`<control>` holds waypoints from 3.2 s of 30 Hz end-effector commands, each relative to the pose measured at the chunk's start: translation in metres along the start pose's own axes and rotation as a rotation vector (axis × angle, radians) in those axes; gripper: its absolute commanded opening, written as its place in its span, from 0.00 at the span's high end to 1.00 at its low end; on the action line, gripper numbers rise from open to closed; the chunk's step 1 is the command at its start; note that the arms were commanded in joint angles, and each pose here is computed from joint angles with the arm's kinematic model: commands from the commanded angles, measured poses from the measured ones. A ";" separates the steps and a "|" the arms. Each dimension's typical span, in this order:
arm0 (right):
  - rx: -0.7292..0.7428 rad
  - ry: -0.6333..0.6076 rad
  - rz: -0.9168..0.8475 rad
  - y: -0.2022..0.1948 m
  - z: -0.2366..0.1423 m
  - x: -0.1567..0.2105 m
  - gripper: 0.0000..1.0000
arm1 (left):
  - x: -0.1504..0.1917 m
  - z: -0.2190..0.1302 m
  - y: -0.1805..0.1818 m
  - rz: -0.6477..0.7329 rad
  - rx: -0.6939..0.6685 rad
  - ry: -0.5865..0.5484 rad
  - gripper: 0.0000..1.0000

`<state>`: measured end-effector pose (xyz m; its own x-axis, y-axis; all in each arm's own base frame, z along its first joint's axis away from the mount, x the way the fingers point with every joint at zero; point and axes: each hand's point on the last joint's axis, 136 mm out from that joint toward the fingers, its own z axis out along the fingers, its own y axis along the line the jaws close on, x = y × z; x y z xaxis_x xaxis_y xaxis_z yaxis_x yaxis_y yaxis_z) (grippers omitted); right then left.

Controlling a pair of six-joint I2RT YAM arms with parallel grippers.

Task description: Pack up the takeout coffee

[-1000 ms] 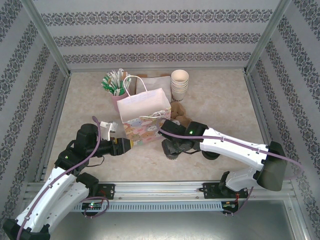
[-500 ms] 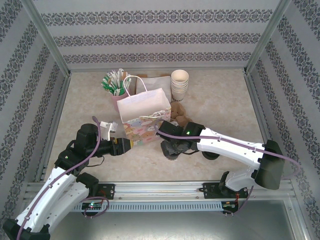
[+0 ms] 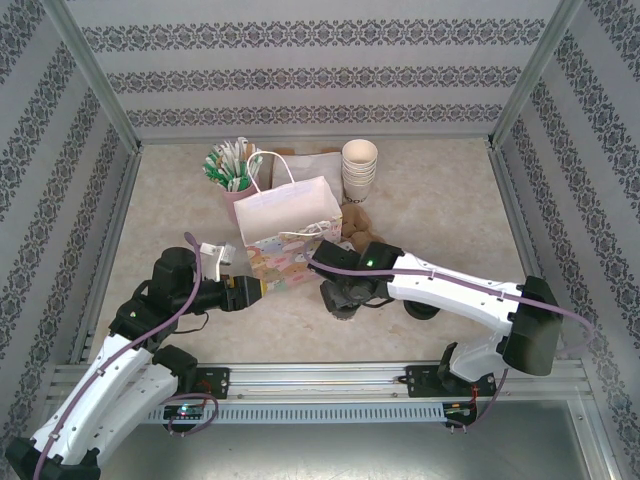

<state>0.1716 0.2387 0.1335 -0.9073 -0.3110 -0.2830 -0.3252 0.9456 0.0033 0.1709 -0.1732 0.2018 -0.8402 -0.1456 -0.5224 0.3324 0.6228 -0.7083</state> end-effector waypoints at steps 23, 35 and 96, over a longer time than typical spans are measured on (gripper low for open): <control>0.226 0.324 -0.083 -0.047 0.048 0.062 0.35 | 0.001 0.002 0.000 0.018 -0.001 -0.001 0.41; 0.068 0.198 -0.071 -0.034 0.009 0.037 0.34 | 0.001 0.002 0.000 0.017 -0.001 -0.001 0.41; 0.160 -0.026 0.877 -0.018 -0.019 0.018 0.11 | -0.001 0.000 0.003 0.021 -0.023 -0.014 0.41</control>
<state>0.1563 0.2162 0.1577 -0.8278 0.4979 -0.2584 0.4858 0.8666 0.1135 0.1741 -0.1706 0.2003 -0.8342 -0.1556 -0.5290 0.3231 0.6395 -0.6976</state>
